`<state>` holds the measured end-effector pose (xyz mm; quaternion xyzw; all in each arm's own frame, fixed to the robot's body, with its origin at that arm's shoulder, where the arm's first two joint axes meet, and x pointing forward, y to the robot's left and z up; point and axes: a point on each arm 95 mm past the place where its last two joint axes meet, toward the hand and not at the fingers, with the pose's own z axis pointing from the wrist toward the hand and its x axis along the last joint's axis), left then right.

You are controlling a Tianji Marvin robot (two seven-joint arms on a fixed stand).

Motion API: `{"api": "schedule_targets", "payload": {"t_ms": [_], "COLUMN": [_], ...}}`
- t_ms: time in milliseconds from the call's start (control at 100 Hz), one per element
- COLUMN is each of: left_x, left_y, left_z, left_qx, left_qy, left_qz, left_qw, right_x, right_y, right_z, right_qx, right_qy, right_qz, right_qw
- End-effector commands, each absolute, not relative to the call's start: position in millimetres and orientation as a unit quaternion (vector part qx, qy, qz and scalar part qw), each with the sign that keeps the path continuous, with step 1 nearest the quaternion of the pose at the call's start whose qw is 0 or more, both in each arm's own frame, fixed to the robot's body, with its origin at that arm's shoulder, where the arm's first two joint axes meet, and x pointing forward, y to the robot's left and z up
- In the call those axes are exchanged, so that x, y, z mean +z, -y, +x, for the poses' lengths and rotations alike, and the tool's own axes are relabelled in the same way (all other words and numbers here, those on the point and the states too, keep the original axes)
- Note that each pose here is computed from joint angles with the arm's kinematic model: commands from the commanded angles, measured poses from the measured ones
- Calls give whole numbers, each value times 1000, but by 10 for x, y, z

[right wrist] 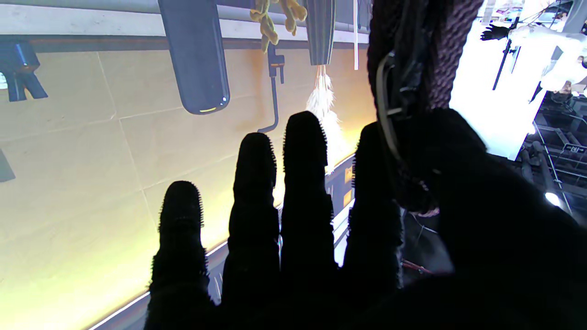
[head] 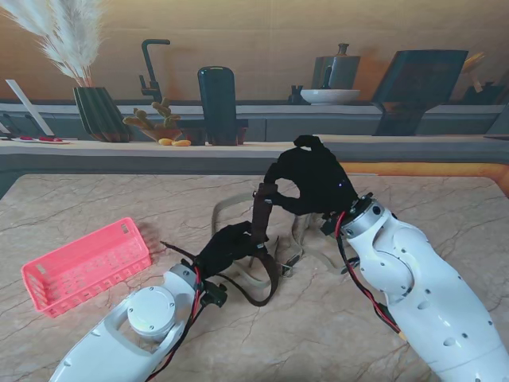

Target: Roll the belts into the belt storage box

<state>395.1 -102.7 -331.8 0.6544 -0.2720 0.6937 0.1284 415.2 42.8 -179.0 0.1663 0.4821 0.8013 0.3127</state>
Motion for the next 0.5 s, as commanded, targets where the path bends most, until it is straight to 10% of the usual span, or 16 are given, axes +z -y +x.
{"api": "schedule_targets", "payload": {"t_ms": [0, 490], "left_x": [-3328, -3372], "left_y": [1048, 1061], "left_z": [3891, 3906], "left_qx": [692, 667], "left_qy": [268, 282], "left_qz": [656, 667], "left_qw": [140, 176], "right_x": [-1855, -1828], "right_y": [-427, -374], "right_z": [4172, 4287], "right_qx": [796, 786], "right_qy": [-491, -491], "right_qz": [168, 181], "right_qw": [312, 329]}}
